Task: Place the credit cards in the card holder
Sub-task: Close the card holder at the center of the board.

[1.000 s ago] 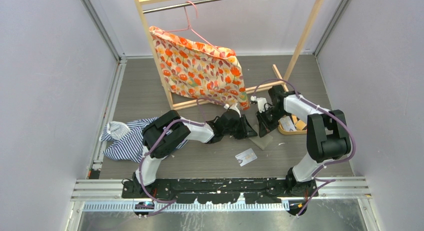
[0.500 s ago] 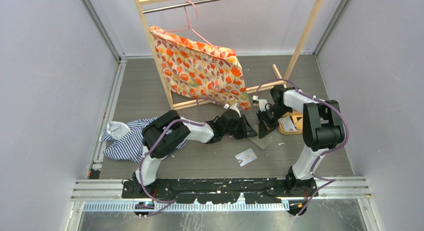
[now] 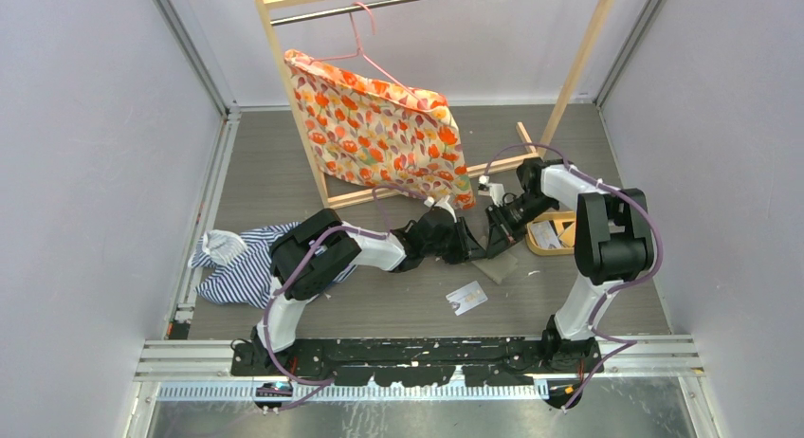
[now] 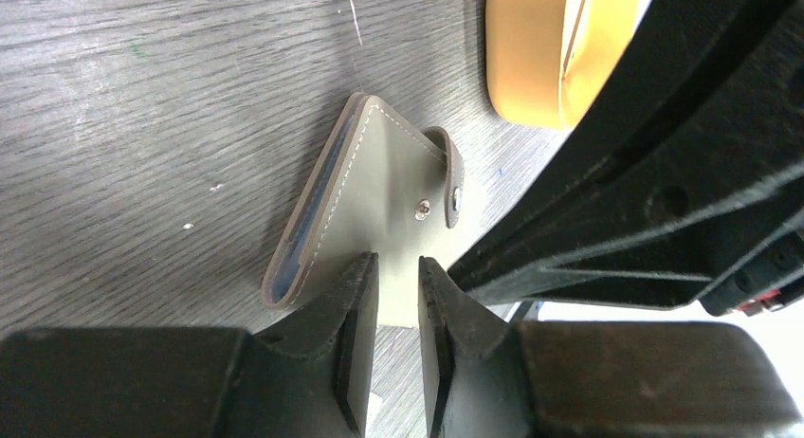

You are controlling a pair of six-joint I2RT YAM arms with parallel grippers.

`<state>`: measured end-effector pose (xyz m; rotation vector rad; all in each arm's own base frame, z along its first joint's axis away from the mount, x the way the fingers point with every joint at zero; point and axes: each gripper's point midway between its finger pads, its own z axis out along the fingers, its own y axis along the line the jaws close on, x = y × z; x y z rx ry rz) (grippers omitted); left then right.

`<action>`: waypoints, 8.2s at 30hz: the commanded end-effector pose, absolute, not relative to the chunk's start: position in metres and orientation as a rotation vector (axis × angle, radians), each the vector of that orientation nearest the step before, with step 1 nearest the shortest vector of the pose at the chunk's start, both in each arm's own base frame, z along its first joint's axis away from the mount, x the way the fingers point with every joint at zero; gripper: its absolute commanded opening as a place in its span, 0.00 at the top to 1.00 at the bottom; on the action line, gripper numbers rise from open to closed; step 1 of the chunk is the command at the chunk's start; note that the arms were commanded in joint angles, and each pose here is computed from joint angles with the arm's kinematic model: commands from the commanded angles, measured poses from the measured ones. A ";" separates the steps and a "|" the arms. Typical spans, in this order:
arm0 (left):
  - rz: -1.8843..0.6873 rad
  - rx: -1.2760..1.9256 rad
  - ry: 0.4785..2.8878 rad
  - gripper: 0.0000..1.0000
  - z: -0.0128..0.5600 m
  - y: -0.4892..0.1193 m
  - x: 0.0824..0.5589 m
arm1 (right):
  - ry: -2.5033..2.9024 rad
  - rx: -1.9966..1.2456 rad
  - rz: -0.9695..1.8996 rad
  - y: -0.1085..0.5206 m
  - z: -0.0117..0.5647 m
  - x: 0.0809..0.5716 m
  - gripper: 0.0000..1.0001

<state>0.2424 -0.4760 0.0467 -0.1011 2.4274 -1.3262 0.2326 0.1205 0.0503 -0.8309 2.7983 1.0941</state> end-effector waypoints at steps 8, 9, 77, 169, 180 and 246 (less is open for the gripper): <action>-1.219 -0.099 2.511 0.75 0.017 -0.459 0.239 | 2.576 -0.900 0.896 0.117 0.090 0.249 0.78; -1.220 -0.098 2.513 0.75 0.016 -0.459 0.238 | 2.557 -0.890 0.826 0.113 0.092 0.251 0.74; -1.233 -0.112 2.518 0.76 0.012 -0.460 0.238 | 2.595 -1.043 0.191 0.096 0.059 0.266 0.99; -1.241 -0.125 2.521 0.78 0.009 -0.458 0.239 | 2.651 -1.130 0.329 0.116 0.047 0.251 0.99; -1.245 -0.127 2.517 0.78 0.009 -0.458 0.239 | 2.675 -1.118 0.296 0.114 0.041 0.255 0.99; -1.319 -0.008 2.409 0.78 0.047 -0.462 0.235 | 2.961 -0.681 1.131 0.095 0.015 0.264 0.99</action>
